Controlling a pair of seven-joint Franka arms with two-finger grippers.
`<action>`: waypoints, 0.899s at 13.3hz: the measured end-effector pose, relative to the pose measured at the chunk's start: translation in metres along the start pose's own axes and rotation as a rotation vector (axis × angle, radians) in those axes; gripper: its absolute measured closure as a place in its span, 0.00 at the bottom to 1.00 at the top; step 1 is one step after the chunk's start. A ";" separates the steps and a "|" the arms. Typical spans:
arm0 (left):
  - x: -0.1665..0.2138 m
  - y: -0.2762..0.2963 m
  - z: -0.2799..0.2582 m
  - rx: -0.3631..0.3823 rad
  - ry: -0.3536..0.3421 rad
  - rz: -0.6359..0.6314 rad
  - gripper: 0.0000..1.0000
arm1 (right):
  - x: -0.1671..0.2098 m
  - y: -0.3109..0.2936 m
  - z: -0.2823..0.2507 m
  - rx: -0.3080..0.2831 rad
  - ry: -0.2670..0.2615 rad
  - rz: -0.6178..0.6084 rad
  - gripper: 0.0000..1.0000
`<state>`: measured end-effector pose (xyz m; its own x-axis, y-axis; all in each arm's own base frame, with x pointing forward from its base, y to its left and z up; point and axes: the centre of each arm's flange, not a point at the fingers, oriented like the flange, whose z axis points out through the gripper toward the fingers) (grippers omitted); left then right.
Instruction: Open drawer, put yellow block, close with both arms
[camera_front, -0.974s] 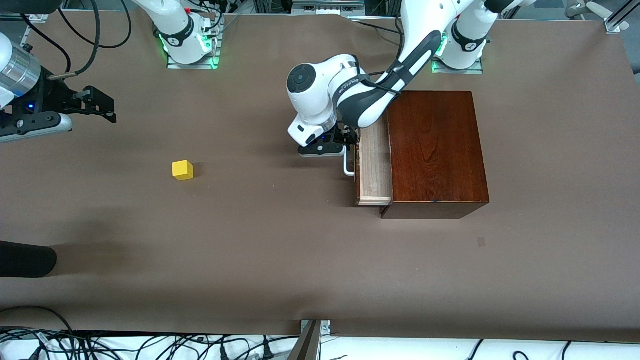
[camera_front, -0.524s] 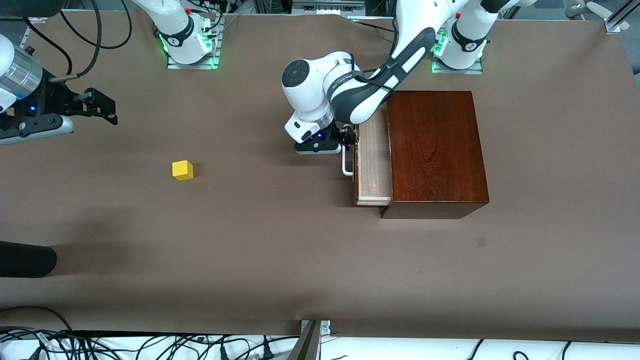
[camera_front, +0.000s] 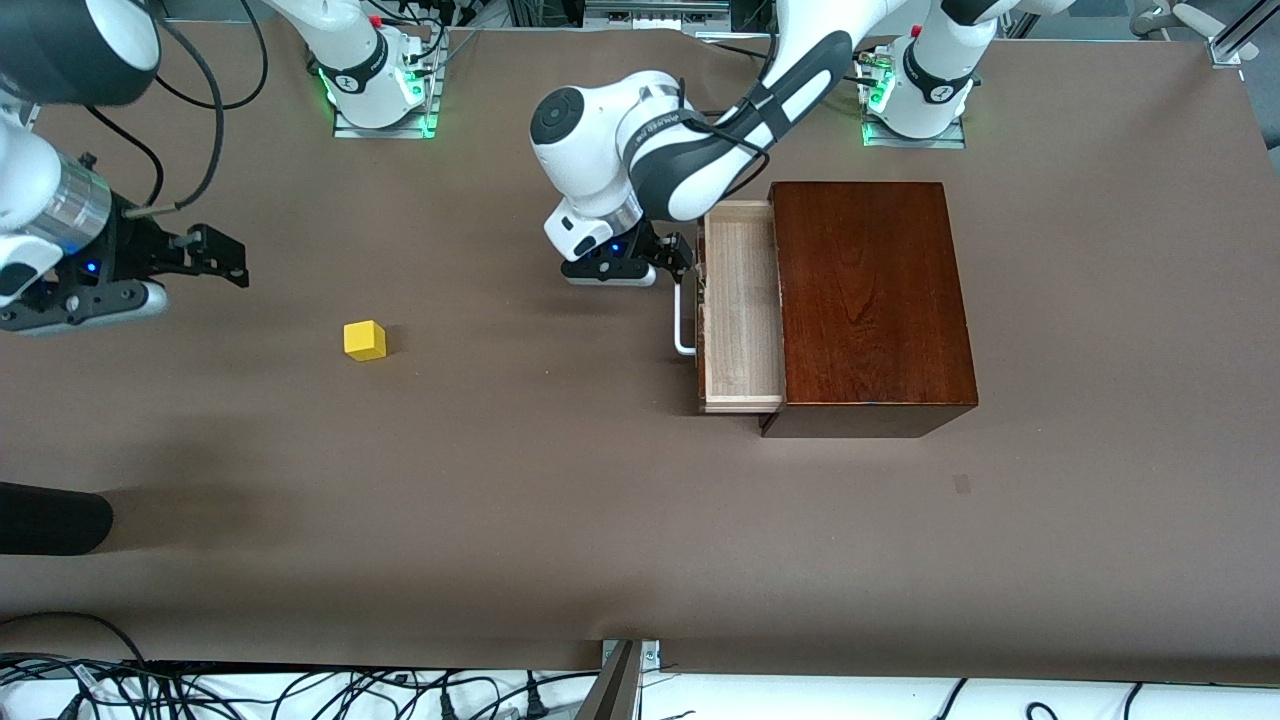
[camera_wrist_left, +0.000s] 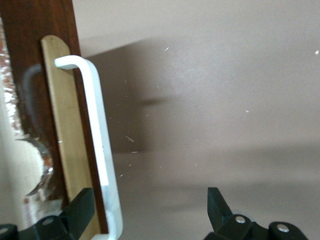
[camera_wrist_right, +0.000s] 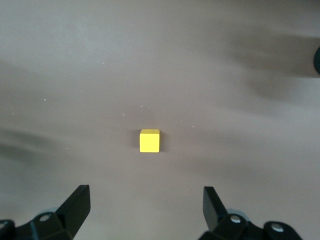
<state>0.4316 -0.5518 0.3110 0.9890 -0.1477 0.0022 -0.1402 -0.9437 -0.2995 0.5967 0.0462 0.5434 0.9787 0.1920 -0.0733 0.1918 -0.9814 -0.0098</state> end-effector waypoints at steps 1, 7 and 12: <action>0.004 -0.004 -0.010 0.003 0.000 -0.010 0.00 | 0.006 0.001 0.013 0.001 -0.021 0.001 0.00; 0.042 -0.106 -0.111 -0.006 -0.040 -0.180 0.00 | 0.034 -0.008 0.095 0.011 -0.142 -0.028 0.00; 0.088 -0.279 -0.144 -0.058 -0.144 -0.215 0.00 | 0.030 -0.009 0.185 0.004 -0.092 -0.029 0.00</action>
<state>0.5512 -0.3444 0.5320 0.9922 0.0974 -0.0776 0.0751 -0.9649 -0.2517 0.6109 0.0600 0.3568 0.9616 0.2196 -0.1644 0.2198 -0.9754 -0.0174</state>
